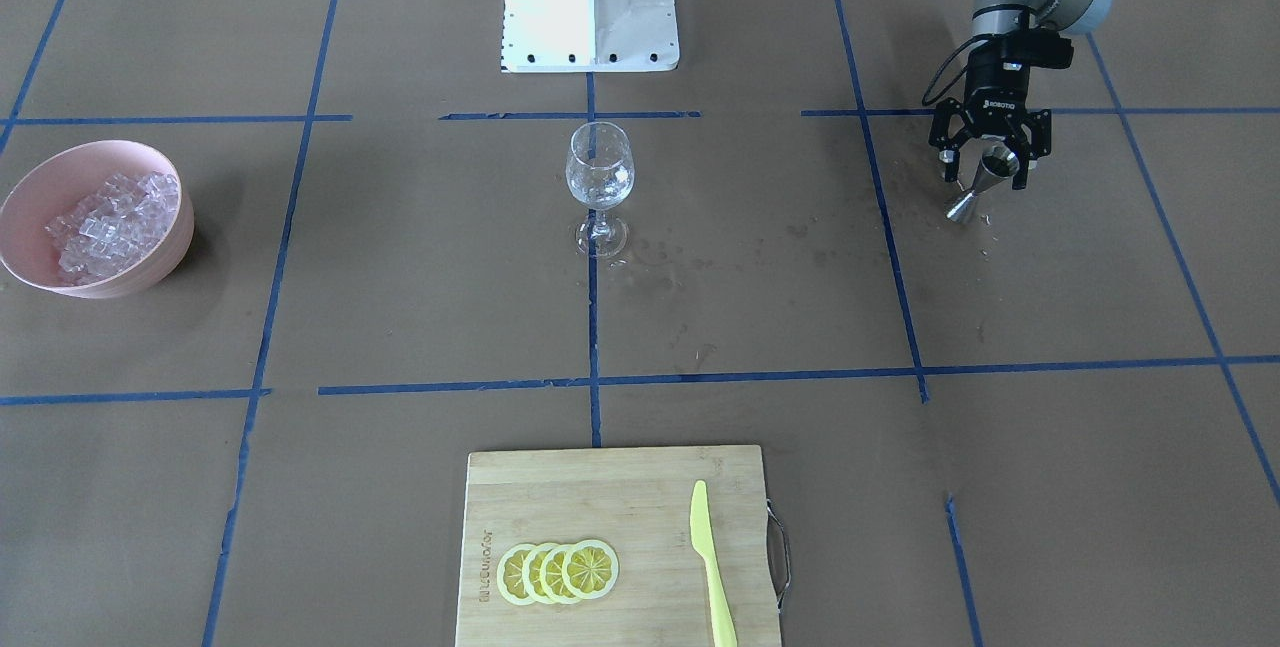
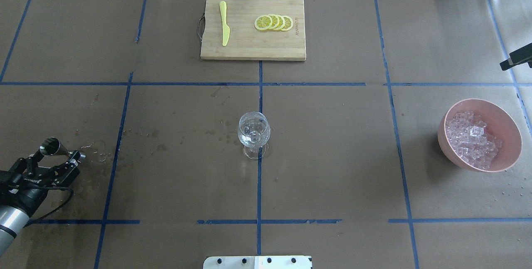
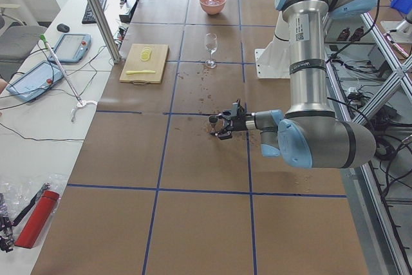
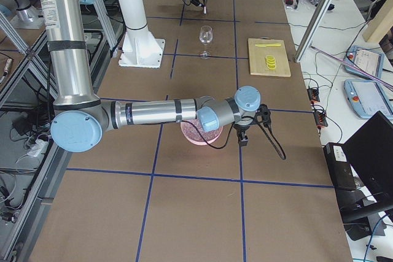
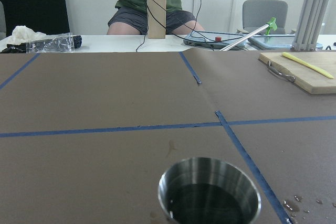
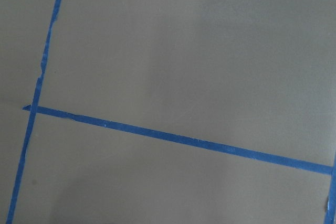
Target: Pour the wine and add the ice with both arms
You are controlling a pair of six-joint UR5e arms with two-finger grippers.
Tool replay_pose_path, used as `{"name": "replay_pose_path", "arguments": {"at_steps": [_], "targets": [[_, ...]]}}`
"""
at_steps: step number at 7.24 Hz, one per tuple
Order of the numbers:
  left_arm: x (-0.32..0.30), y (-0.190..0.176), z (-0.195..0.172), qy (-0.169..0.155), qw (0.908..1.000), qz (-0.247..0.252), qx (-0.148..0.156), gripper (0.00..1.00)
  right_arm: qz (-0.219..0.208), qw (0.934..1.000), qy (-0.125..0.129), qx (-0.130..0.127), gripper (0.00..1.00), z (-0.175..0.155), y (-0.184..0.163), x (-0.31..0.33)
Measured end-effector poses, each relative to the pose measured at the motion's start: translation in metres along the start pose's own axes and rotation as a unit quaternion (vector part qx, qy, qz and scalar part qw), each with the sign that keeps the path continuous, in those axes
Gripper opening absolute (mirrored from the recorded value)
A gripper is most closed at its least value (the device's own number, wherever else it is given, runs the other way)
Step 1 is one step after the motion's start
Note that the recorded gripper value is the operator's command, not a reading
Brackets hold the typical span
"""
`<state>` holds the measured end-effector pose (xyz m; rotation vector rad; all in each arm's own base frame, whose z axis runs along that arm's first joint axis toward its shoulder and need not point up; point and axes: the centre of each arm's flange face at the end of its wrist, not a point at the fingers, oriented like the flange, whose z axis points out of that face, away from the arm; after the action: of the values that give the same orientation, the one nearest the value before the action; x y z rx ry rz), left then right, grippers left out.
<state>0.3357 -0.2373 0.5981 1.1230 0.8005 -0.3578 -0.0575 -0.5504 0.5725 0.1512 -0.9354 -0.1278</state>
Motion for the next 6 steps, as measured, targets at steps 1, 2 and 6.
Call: {"name": "replay_pose_path", "arguments": {"at_steps": [1,2,6], "targets": [[0.002,0.0073,0.004,-0.001,1.0,0.002,0.0,0.75,0.001,1.0,0.0,-0.001,1.0,0.0006,0.0021,0.0011],[0.0015,0.0108,0.0061,-0.001,1.0,0.003,0.0,0.63,0.001,1.0,0.0,-0.001,1.0,0.0009,0.003,0.0016],[-0.0057,0.0119,0.0063,-0.003,1.0,0.007,-0.001,0.45,0.002,1.0,0.0,-0.002,1.0,0.0013,0.0037,0.0022]]}}
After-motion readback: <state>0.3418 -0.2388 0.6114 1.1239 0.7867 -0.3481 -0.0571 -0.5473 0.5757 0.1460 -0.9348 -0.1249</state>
